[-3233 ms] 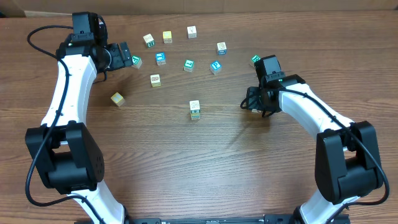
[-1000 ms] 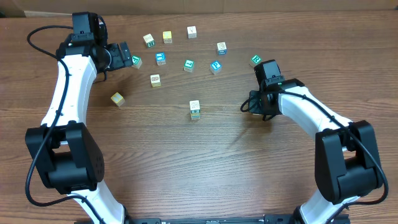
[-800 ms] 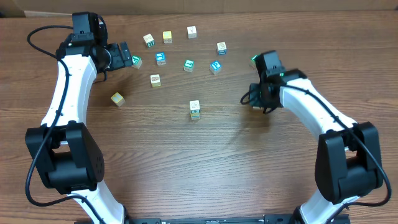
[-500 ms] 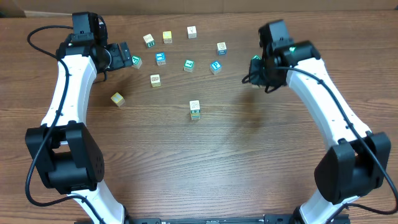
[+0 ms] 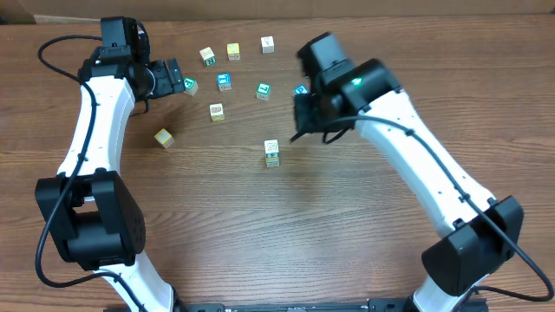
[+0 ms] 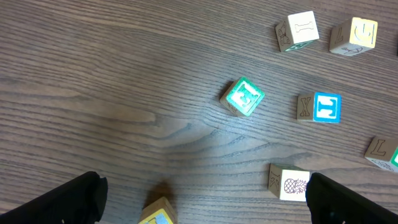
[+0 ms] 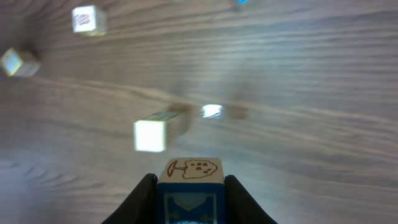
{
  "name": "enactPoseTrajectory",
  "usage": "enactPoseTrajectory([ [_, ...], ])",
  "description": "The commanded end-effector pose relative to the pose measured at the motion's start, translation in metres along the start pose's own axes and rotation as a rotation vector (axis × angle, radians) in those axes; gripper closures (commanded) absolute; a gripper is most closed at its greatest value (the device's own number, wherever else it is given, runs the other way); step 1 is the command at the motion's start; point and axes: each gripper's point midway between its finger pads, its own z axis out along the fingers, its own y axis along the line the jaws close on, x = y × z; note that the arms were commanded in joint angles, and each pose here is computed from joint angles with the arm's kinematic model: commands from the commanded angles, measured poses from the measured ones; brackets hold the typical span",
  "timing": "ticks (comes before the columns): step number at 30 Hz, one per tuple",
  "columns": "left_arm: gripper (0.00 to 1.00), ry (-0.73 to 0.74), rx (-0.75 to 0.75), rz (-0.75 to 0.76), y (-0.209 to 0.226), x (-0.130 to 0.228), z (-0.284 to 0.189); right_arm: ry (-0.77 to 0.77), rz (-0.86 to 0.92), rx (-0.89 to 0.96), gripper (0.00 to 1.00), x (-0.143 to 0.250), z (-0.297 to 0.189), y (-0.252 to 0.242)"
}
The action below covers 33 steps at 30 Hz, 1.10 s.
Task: Form a tower
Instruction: 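Carry the blue X block leftward over the centre stack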
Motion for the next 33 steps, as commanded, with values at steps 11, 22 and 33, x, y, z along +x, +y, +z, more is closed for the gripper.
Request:
enactPoseTrajectory([
  [11, 0.0, -0.029, 0.009, -0.003, -0.005, -0.006, -0.012, -0.053, 0.052, 0.017, 0.79, 0.019, 0.005, 0.046],
  [22, 0.0, -0.03, 0.01, -0.003, -0.005, -0.006, -0.012, -0.092, 0.018, 0.063, 0.79, 0.017, 0.015, 0.052],
  [33, 0.0, -0.03, 0.01, -0.003, -0.005, -0.006, -0.012, -0.01, 0.006, 0.126, 0.78, 0.025, 0.069, 0.048],
])
